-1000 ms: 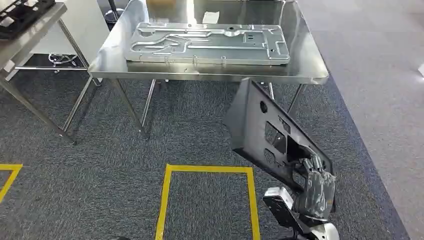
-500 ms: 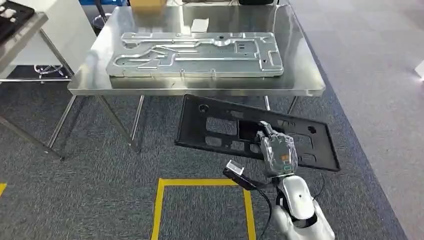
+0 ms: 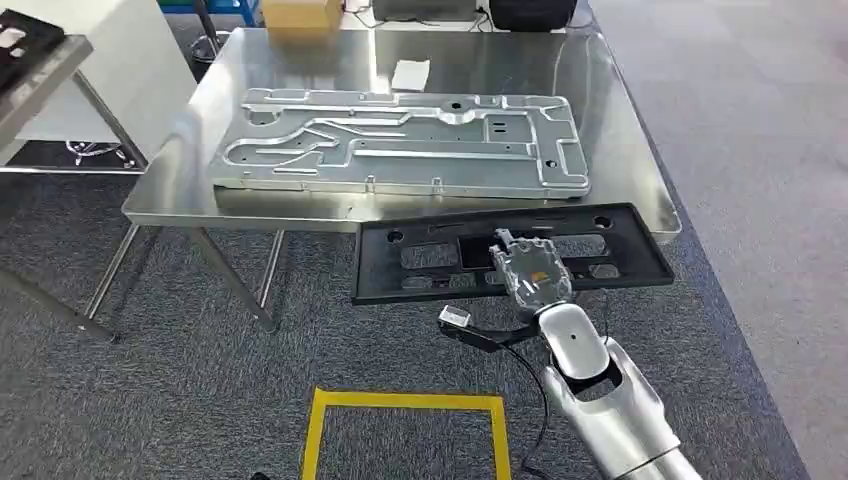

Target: Take the parts from the cabinet and place them on the table.

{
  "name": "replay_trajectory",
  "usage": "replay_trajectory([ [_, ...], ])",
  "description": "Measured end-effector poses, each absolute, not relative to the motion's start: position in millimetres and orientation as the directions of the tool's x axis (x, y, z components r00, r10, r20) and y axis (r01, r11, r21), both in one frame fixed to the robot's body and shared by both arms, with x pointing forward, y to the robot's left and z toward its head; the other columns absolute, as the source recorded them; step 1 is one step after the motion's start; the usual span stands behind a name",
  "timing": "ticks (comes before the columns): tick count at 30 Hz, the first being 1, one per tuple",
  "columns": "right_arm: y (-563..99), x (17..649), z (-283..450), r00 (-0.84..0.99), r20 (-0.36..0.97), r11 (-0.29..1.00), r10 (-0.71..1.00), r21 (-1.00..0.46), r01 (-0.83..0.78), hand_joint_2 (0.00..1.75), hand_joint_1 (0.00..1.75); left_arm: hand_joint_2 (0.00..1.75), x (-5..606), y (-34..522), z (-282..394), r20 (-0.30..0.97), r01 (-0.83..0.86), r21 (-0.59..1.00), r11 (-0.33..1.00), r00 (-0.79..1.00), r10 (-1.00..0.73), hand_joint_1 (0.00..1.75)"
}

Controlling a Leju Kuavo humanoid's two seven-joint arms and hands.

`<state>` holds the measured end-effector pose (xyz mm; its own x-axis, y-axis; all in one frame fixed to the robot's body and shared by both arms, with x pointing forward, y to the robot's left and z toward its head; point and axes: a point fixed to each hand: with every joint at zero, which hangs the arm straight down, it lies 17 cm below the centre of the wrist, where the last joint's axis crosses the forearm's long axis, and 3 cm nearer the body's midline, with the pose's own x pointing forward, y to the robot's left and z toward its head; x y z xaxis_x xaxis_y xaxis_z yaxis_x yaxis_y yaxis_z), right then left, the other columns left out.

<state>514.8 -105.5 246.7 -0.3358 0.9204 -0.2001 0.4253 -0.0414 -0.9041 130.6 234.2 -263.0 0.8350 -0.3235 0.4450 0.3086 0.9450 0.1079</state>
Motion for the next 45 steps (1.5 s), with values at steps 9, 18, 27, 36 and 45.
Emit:
replay_trajectory([
  [9, -64.2, 520.8, 253.1, -0.394, -0.290, -0.095, 0.872, -0.891, 0.444, 1.75, 1.75, 0.00, 134.5, 231.4, -261.9, 0.451, 0.331, 0.109, 0.937, 0.824, -0.344, 0.00],
  [18, -34.1, 508.5, 293.1, -0.424, -0.176, 0.058, 0.888, -0.873, 0.484, 1.75, 1.75, 0.00, 135.1, 231.0, -261.8, 0.450, 0.319, 0.106, 0.942, 0.829, -0.331, 0.00],
  [27, -25.6, 492.6, 326.2, -0.443, -0.175, 0.115, 0.879, -0.824, 0.555, 1.75, 1.75, 0.00, 130.6, 230.0, -263.0, 0.441, 0.333, 0.106, 0.937, 0.829, -0.345, 0.00],
  [36, -33.7, 492.9, 332.8, -0.434, -0.130, 0.152, 0.891, -0.816, 0.558, 1.75, 1.75, 0.00, 135.2, 227.3, -262.0, 0.445, 0.320, 0.112, 0.941, 0.830, -0.336, 0.00],
  [45, -56.7, 509.4, 309.9, -0.400, -0.064, 0.159, 0.914, -0.852, 0.498, 1.75, 1.75, 0.00, 137.9, 231.4, -261.6, 0.448, 0.314, 0.117, 0.942, 0.830, -0.332, 0.00],
])
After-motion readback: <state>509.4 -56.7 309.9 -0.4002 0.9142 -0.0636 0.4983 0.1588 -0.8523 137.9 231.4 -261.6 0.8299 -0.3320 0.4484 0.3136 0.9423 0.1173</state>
